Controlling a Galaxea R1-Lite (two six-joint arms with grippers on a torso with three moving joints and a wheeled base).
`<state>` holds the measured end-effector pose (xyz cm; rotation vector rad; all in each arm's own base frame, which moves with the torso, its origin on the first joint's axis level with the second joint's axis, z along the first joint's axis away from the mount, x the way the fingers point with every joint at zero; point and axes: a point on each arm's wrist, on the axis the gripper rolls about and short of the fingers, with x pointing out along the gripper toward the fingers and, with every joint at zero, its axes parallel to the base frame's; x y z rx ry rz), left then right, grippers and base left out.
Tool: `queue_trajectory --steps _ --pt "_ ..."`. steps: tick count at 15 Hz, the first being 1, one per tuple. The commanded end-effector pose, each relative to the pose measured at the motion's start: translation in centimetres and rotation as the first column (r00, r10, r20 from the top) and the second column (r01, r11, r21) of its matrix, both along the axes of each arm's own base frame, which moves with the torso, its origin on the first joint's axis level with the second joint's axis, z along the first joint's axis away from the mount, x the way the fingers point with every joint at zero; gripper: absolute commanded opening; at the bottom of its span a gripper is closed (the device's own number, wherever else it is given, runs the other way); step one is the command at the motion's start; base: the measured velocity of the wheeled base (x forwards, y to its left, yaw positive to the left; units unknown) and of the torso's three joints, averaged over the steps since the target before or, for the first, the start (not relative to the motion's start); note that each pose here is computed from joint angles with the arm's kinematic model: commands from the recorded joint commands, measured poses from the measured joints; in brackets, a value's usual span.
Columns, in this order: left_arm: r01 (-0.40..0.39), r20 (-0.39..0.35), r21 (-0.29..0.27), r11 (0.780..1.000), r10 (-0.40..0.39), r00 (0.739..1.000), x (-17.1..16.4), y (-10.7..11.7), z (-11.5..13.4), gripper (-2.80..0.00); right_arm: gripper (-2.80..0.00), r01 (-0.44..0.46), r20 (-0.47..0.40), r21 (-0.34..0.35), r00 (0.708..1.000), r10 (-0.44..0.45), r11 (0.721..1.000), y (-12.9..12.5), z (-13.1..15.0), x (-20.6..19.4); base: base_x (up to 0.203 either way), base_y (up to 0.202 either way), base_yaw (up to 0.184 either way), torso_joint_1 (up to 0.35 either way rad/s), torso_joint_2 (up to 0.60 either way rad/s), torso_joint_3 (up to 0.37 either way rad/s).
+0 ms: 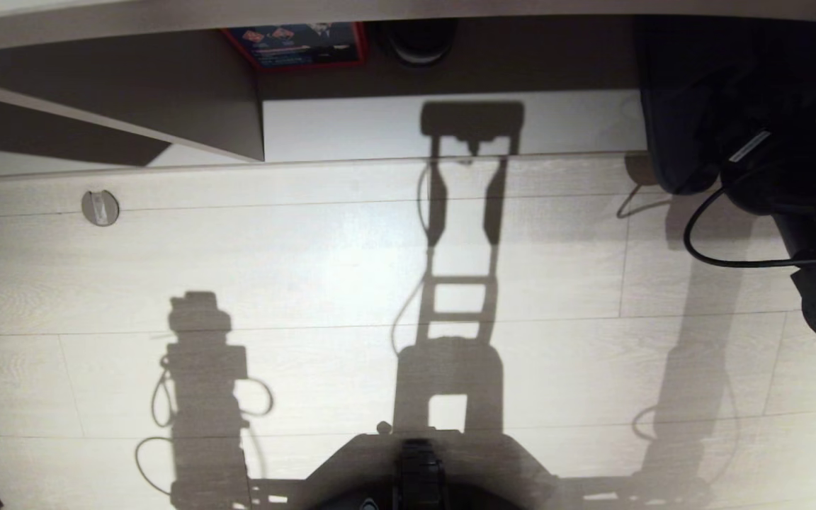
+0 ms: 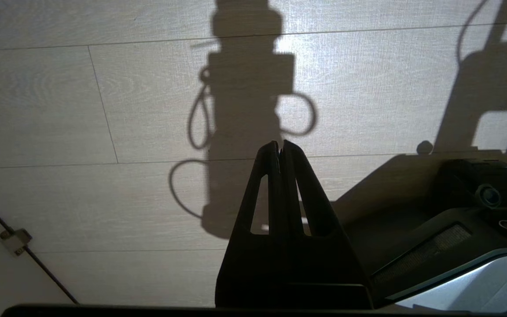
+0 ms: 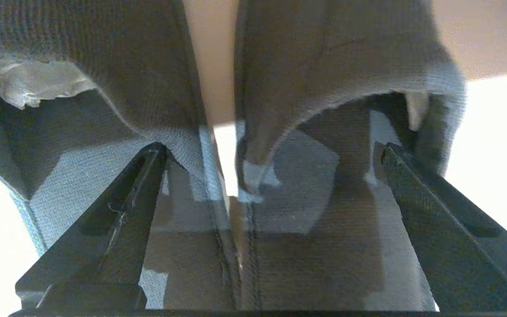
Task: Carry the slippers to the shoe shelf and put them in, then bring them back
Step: Pick up the slippers in the shoe cabinet
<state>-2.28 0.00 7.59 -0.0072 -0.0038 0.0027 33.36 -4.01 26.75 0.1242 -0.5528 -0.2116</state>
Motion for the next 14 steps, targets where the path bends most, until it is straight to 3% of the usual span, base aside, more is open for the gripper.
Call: queue_trajectory --steps 1,14 --pt "0.000 0.001 0.000 1.000 0.000 1.000 0.0 0.0 0.0 -2.80 0.00 -0.003 0.010 -0.002 1.000 0.003 1.000 0.0 0.0 0.3 0.000 0.000 0.000 0.000 0.00 0.000" --pt "0.000 0.001 0.000 1.000 0.000 1.000 0.0 0.0 0.0 -2.80 0.00 -0.006 0.050 -0.010 0.999 0.006 1.000 -0.1 0.6 2.1 0.000 0.000 0.000 0.000 0.00 0.000"
